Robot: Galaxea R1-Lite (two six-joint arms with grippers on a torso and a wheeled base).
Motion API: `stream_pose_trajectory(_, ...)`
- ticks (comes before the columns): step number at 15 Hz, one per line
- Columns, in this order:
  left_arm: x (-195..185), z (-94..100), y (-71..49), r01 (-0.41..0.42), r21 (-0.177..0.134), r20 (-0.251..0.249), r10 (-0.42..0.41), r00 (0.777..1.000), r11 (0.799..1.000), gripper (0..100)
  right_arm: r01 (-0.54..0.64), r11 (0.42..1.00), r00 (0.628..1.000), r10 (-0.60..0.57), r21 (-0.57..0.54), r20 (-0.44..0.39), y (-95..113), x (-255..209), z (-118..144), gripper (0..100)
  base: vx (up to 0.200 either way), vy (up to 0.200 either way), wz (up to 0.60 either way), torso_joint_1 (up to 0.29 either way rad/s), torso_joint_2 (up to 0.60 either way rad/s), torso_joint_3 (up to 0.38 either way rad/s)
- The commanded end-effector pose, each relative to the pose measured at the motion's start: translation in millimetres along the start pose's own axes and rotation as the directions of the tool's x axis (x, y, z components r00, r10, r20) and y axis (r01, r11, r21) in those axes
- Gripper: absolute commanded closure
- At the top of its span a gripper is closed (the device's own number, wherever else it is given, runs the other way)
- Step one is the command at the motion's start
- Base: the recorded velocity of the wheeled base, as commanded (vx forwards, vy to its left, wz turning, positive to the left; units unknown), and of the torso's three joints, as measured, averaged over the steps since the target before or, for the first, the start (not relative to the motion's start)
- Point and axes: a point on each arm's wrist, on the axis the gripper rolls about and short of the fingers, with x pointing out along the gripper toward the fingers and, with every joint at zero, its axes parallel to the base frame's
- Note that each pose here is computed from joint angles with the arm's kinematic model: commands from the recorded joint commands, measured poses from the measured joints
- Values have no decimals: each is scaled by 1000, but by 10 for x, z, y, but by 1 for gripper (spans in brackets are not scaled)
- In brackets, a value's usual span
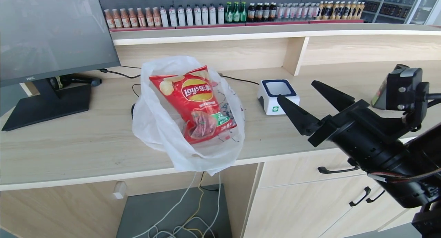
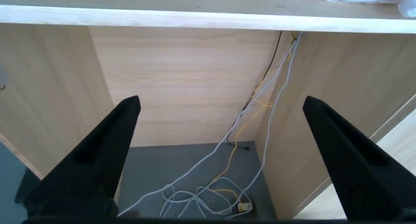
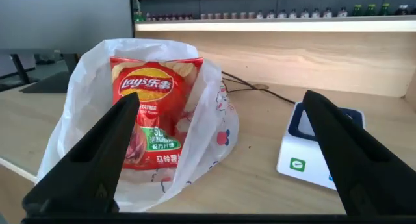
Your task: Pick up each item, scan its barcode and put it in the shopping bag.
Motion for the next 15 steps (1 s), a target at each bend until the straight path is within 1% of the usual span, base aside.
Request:
stream_pose_trajectory(1, 0, 0, 0, 0, 0, 0, 0, 1000, 1000, 0, -2, 1000, 1000, 2, 3, 9, 1, 2, 2, 0, 0, -200, 0, 12, 2, 2)
stream_pose_trajectory(5, 0, 0, 0, 0, 0, 0, 0, 1000, 1000, 0, -3, 1000, 1000, 3, 1, 3, 2, -21, -3, 0, 0, -200, 0, 6, 2, 2)
stream_pose_trajectory(8, 0, 0, 0, 0, 0, 0, 0, 1000, 1000, 0, -2, 1000, 1000, 2, 9, -12, 3, -69, -25, 0, 0, -200, 600, 5, 2, 2)
stream_pose_trajectory(15, 0, 0, 0, 0, 0, 0, 0, 1000, 1000, 0, 6, 1000, 1000, -6, 8, -4, -17, -105, 10, 0, 0, -200, 0, 2, 4, 0)
